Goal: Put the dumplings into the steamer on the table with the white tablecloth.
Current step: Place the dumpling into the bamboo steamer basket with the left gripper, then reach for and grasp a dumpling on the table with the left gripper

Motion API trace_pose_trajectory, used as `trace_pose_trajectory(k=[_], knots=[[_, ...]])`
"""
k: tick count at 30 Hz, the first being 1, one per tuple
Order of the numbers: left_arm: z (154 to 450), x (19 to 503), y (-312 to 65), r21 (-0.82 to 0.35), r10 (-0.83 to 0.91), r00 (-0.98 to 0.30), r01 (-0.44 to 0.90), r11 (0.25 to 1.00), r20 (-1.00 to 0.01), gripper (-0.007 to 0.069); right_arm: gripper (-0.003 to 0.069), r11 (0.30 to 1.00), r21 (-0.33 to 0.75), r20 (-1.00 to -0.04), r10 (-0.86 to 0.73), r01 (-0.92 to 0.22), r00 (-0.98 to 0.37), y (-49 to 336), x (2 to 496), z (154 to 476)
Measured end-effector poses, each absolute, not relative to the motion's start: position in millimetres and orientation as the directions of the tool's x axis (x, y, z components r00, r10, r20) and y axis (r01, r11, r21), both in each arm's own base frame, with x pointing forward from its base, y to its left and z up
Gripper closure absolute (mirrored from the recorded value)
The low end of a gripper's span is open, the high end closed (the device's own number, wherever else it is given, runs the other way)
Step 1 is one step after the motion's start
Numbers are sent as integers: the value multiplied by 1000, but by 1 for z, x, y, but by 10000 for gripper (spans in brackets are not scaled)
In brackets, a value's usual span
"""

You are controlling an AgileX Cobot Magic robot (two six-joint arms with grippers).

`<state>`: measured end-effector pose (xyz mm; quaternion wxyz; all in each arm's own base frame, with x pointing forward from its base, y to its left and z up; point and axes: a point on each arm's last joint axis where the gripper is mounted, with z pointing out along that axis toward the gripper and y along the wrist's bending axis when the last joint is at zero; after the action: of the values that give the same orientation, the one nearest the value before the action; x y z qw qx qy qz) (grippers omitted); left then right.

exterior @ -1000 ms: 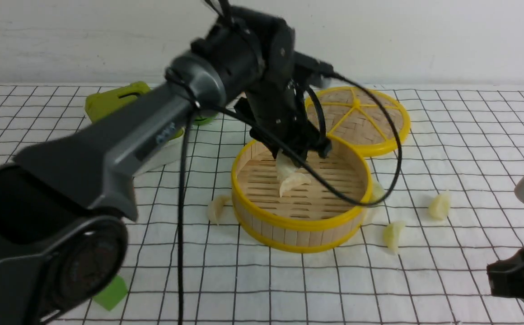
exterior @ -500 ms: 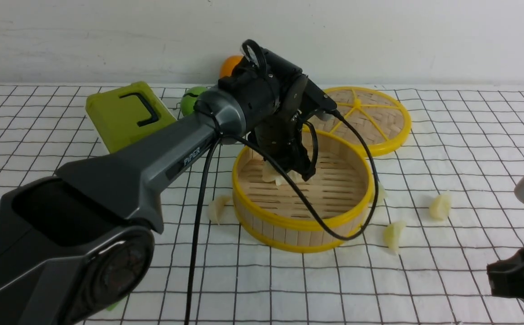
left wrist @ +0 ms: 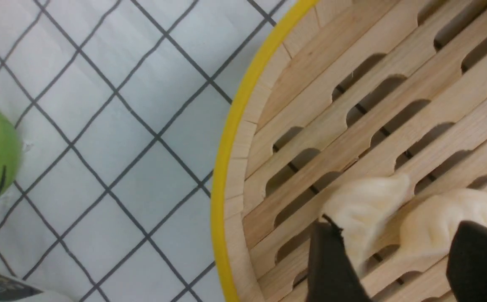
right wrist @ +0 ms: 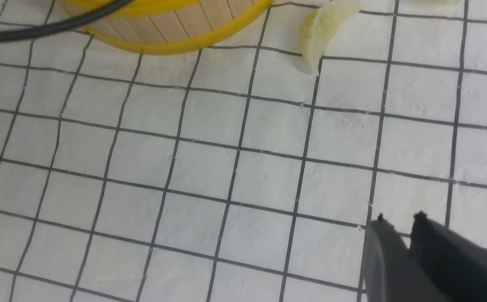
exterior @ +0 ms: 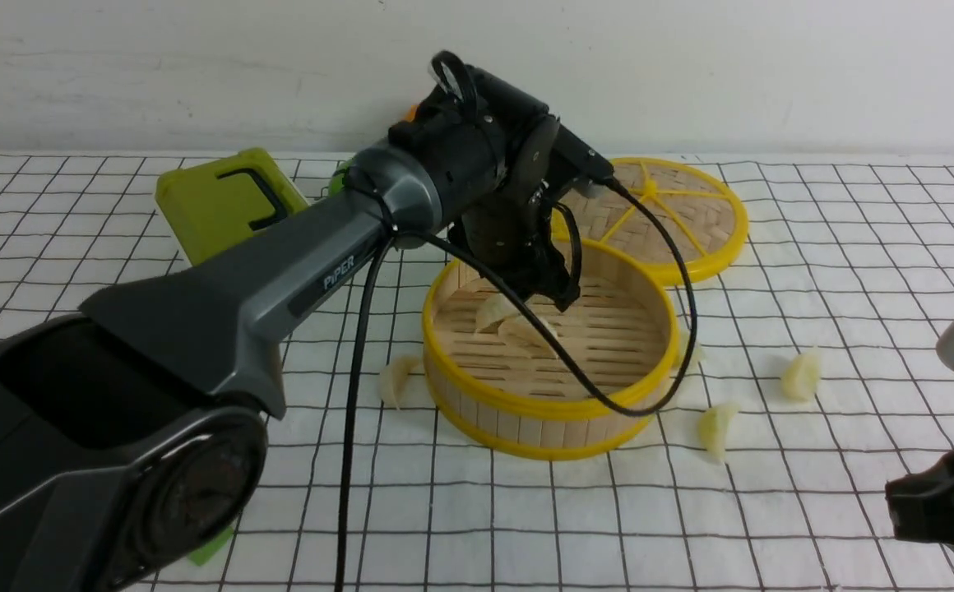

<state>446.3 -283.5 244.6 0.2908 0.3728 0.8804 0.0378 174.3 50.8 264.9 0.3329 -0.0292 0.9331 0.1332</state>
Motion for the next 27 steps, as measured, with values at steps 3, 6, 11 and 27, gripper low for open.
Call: trace_pose_trajectory(k=[3, 6, 11, 27], knots=[[249, 445, -283, 263, 644, -578, 607, 750, -501, 249, 566, 963, 229, -629, 34, -143, -777, 51, 174, 265], [248, 444, -284, 215, 600, -616, 584, 783, -510, 249, 564, 962, 232, -628, 36, -142, -777, 51, 174, 265], [244, 437, -289, 91, 536, -689, 571, 816, -487, 277, 559, 962, 232, -628, 37, -142, -777, 51, 174, 265], [203, 439, -302, -144, 277, -867, 363, 921, -414, 638, 552, 962, 232, -628, 37, -142, -777, 51, 174, 265]])
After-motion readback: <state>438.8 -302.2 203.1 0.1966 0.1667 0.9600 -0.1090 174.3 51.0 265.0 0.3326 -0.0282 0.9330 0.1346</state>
